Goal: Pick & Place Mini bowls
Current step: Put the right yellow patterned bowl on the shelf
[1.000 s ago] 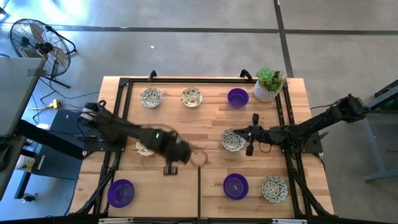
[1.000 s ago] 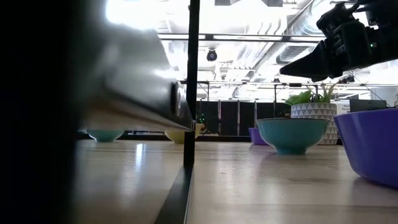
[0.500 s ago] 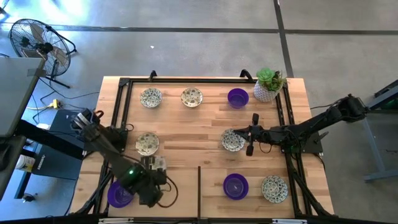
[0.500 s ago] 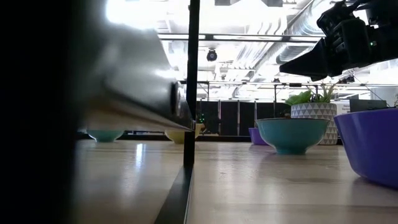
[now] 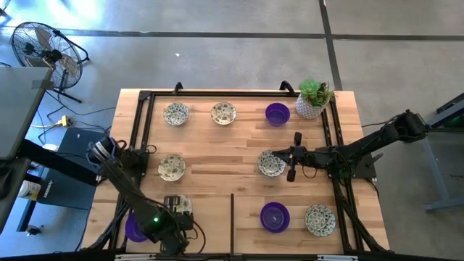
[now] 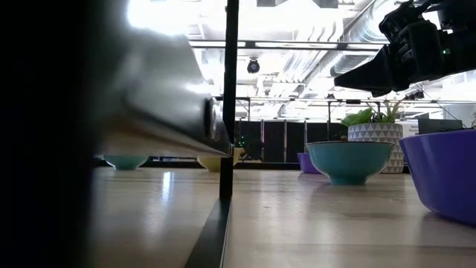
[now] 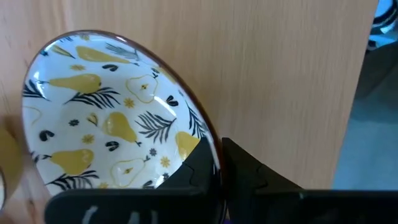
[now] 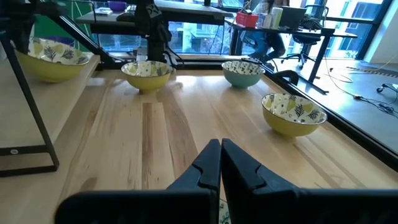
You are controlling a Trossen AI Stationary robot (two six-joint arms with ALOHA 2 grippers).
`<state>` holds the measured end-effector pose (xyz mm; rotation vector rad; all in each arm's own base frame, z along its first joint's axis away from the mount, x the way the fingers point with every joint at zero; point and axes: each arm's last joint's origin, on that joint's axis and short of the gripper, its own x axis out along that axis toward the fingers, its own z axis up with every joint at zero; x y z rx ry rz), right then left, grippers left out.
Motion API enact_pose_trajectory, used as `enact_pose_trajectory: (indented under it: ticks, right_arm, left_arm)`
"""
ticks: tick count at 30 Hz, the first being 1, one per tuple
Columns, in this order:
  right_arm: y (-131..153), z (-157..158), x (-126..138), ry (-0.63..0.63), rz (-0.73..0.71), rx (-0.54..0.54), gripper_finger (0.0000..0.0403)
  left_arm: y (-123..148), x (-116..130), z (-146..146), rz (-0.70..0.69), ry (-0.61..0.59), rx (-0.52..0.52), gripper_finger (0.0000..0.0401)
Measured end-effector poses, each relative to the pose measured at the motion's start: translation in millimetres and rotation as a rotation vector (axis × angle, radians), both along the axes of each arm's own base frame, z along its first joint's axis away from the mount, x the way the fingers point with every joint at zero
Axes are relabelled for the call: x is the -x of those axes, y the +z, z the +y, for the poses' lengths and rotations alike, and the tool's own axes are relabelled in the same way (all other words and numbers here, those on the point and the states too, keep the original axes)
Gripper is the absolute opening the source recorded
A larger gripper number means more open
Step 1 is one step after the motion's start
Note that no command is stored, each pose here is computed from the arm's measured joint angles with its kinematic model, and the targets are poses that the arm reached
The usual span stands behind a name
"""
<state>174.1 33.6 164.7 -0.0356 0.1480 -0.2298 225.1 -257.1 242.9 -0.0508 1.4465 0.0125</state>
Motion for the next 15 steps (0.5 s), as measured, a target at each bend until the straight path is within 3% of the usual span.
enact_pose_trajectory:
  ticks: [15]
  right_arm:
    - [-0.2, 0.0, 0.1, 0.000, 0.002, 0.000, 0.0002]
  left_arm:
    - [-1.6, 5.8, -15.0, -0.027, 0.018, 0.046, 0.0015]
